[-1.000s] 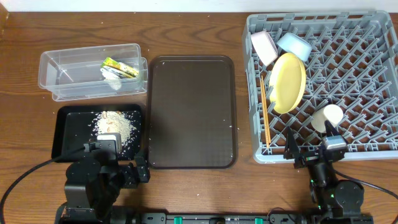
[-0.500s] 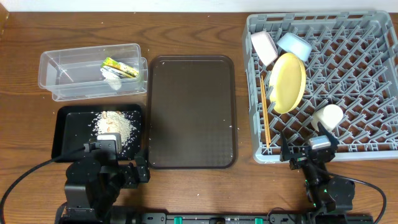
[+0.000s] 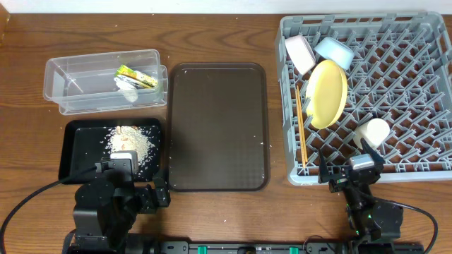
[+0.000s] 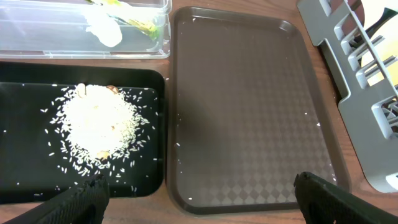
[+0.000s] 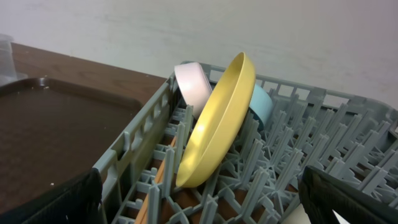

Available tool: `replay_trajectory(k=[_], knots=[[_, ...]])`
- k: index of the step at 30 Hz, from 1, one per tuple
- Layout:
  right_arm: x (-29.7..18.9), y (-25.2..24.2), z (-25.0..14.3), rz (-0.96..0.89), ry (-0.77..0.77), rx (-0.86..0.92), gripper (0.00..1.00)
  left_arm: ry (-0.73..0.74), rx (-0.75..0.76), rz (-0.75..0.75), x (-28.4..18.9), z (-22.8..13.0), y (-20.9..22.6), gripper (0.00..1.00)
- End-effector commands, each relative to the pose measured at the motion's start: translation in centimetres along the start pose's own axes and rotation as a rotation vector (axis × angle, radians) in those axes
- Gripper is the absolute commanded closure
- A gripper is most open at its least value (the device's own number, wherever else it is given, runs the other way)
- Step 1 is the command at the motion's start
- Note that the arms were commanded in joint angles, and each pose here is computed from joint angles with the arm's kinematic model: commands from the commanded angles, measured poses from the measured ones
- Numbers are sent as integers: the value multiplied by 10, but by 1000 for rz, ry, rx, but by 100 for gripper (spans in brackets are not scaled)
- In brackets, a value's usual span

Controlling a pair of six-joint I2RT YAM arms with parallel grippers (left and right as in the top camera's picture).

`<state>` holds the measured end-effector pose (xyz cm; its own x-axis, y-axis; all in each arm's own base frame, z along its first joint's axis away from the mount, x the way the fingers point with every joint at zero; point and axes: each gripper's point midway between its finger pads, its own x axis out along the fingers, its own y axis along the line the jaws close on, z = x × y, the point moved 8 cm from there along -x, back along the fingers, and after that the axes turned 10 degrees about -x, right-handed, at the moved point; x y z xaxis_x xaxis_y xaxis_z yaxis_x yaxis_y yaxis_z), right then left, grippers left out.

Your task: Sort waste into correct bins and load items into the dishwasher rack

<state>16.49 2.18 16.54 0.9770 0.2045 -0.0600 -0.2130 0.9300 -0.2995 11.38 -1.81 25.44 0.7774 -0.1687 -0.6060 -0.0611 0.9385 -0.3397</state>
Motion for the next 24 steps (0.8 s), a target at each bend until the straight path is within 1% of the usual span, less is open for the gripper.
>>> replay_trajectory(k=[1, 18, 21, 24], knots=[[0, 2, 0, 20, -8, -15, 1, -7, 10, 8, 0, 0, 1, 2], [0, 2, 0, 20, -8, -15, 1, -7, 10, 9, 0, 0, 1, 2], [0, 2, 0, 20, -8, -15, 1, 9, 10, 17, -1, -5, 3, 2], [0, 2, 0, 20, -8, -15, 1, -15, 11, 36, 3, -10, 8, 2]])
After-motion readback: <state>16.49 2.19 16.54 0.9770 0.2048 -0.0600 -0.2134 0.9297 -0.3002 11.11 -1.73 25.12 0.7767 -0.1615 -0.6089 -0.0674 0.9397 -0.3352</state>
